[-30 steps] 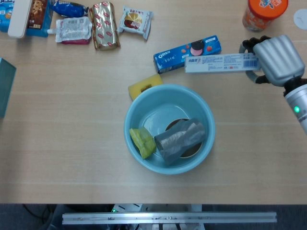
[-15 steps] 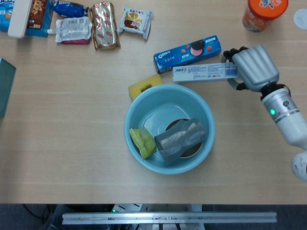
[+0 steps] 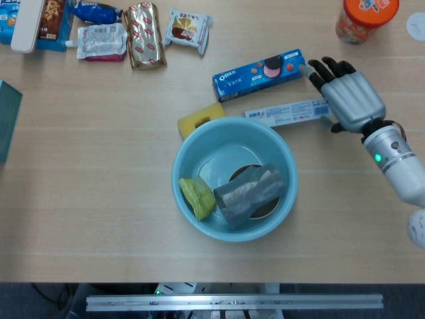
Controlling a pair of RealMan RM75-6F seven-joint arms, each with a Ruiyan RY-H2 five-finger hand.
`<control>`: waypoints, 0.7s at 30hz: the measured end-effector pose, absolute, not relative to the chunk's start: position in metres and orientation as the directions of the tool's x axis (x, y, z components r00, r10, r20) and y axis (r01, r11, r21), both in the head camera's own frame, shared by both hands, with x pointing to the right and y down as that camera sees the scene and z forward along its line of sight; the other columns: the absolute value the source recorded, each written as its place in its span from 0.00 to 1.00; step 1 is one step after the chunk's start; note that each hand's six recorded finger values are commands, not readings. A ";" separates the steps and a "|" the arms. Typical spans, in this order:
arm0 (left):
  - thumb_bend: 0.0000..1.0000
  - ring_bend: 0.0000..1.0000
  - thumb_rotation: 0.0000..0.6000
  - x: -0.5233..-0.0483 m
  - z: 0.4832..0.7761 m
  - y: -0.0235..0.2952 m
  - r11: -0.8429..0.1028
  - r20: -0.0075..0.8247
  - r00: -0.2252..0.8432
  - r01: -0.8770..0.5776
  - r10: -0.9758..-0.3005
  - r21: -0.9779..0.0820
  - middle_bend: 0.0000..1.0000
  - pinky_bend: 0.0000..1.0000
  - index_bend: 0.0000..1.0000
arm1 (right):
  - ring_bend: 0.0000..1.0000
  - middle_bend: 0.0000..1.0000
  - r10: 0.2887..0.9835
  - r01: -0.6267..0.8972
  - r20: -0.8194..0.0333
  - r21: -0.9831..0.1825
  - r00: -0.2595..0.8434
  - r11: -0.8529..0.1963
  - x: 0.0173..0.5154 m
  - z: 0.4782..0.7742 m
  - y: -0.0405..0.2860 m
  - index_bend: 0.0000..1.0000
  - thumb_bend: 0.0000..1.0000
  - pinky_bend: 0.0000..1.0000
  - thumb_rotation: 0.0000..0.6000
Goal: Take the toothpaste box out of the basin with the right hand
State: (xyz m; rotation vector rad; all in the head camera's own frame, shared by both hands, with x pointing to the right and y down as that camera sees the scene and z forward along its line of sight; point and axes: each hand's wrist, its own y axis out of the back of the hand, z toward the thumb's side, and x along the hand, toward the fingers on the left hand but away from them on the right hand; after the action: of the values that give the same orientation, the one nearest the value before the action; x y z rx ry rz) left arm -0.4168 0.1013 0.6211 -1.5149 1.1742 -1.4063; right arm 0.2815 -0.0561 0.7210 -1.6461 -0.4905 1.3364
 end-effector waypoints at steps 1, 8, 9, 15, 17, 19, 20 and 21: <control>0.43 0.32 1.00 -0.416 0.621 0.101 -0.301 0.307 -0.019 -0.134 -0.952 -0.944 0.39 0.24 0.43 | 0.03 0.07 0.777 -0.241 -0.540 -0.841 0.324 -0.484 0.285 0.718 -0.056 0.00 0.37 0.15 1.00; 0.43 0.32 1.00 -0.418 0.617 0.097 -0.286 0.291 -0.013 -0.141 -0.957 -0.948 0.39 0.24 0.43 | 0.15 0.20 0.846 -0.226 -0.467 -0.880 0.256 -0.418 0.320 0.688 -0.054 0.07 0.37 0.24 1.00; 0.43 0.32 1.00 -0.418 0.617 0.097 -0.285 0.289 -0.014 -0.142 -0.957 -0.948 0.39 0.24 0.43 | 0.16 0.21 0.859 -0.219 -0.453 -0.887 0.237 -0.407 0.328 0.682 -0.052 0.09 0.37 0.24 1.00; 0.43 0.32 1.00 -0.419 0.616 0.096 -0.258 0.261 -0.013 -0.120 -0.965 -0.959 0.38 0.24 0.43 | 0.22 0.28 0.931 -0.183 -0.358 -0.922 0.069 -0.341 0.398 0.645 -0.027 0.21 0.37 0.28 1.00; 0.43 0.32 1.00 -0.418 0.616 0.096 -0.251 0.254 -0.012 -0.120 -0.967 -0.960 0.38 0.24 0.43 | 0.22 0.29 0.942 -0.186 -0.334 -0.927 0.019 -0.325 0.422 0.631 -0.011 0.23 0.37 0.28 1.00; 0.43 0.32 1.00 -0.417 0.615 0.097 -0.244 0.247 -0.009 -0.122 -0.969 -0.962 0.38 0.24 0.43 | 0.23 0.30 0.949 -0.195 -0.315 -0.930 -0.014 -0.312 0.442 0.616 0.004 0.25 0.37 0.28 1.00; 0.43 0.32 1.00 -0.416 0.615 0.097 -0.240 0.243 -0.008 -0.122 -0.970 -0.963 0.38 0.24 0.43 | 0.23 0.30 0.951 -0.199 -0.307 -0.931 -0.026 -0.306 0.449 0.610 0.010 0.25 0.37 0.28 1.00; 0.43 0.32 1.00 -0.415 0.615 0.097 -0.236 0.239 -0.007 -0.121 -0.971 -0.964 0.38 0.24 0.43 | 0.24 0.31 0.954 -0.202 -0.298 -0.933 -0.036 -0.299 0.454 0.604 0.016 0.26 0.37 0.28 1.00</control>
State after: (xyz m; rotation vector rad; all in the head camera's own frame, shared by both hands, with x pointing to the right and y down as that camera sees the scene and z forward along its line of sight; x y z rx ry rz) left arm -0.4153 0.0973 0.6147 -1.4669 1.1913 -1.3429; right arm 0.4545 0.0155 0.6041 -1.2639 -0.8964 1.5224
